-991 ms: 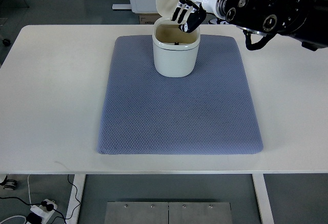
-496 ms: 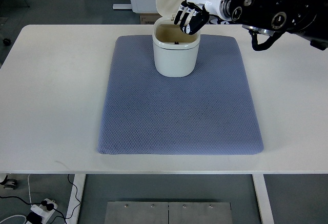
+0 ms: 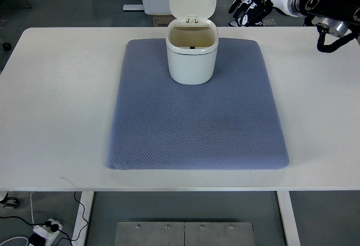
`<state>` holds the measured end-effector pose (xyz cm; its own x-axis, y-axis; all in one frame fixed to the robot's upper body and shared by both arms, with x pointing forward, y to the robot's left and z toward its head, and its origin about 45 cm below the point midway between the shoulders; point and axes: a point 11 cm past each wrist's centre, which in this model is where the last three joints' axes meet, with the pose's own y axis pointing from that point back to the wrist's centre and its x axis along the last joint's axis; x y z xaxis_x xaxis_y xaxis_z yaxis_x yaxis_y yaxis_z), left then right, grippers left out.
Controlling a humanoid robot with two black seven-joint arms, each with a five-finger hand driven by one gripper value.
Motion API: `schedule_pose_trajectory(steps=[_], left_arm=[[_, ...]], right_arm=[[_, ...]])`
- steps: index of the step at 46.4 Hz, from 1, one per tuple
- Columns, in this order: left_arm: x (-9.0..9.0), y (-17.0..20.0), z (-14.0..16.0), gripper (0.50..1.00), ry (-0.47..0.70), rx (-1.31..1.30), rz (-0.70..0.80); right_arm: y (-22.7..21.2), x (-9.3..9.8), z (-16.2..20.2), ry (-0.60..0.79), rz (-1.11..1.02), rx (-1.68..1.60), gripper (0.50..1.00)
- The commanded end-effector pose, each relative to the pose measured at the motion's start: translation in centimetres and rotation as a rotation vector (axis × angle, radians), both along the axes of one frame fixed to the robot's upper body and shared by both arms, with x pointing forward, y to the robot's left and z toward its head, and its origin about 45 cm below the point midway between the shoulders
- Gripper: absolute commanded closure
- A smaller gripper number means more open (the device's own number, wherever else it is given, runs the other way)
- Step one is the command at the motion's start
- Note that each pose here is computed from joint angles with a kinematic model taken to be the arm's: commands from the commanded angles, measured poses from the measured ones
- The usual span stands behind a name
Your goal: Put lemon in trash with right hand
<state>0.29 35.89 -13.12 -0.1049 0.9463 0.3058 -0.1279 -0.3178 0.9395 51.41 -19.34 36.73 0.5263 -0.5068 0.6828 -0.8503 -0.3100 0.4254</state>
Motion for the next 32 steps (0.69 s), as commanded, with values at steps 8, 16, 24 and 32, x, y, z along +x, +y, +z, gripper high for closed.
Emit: schedule_pose_trajectory(steps=[8,16,24,32], left_arm=[[0.0,0.0,0.0,0.500,0.000,0.000,0.000],[0.0,0.0,0.0,0.500,0.000,0.000,0.000],[0.0,0.0,0.0,0.500,0.000,-0.001,0.000],[0.0,0.0,0.0,0.500,0.000,0.000,0.000]], right_arm=[[-2.4,0.0,-1.0,0.017,-0.058,0.067,0.620],[-3.6,0.0,-1.1,0.018,-0.086,0.114,0.507],[-3.4,0.0,-1.3,0.023,-0.091,0.152,0.500],[-2.9,0.1,-1.4,0.023,-0.092,0.211,0.500]])
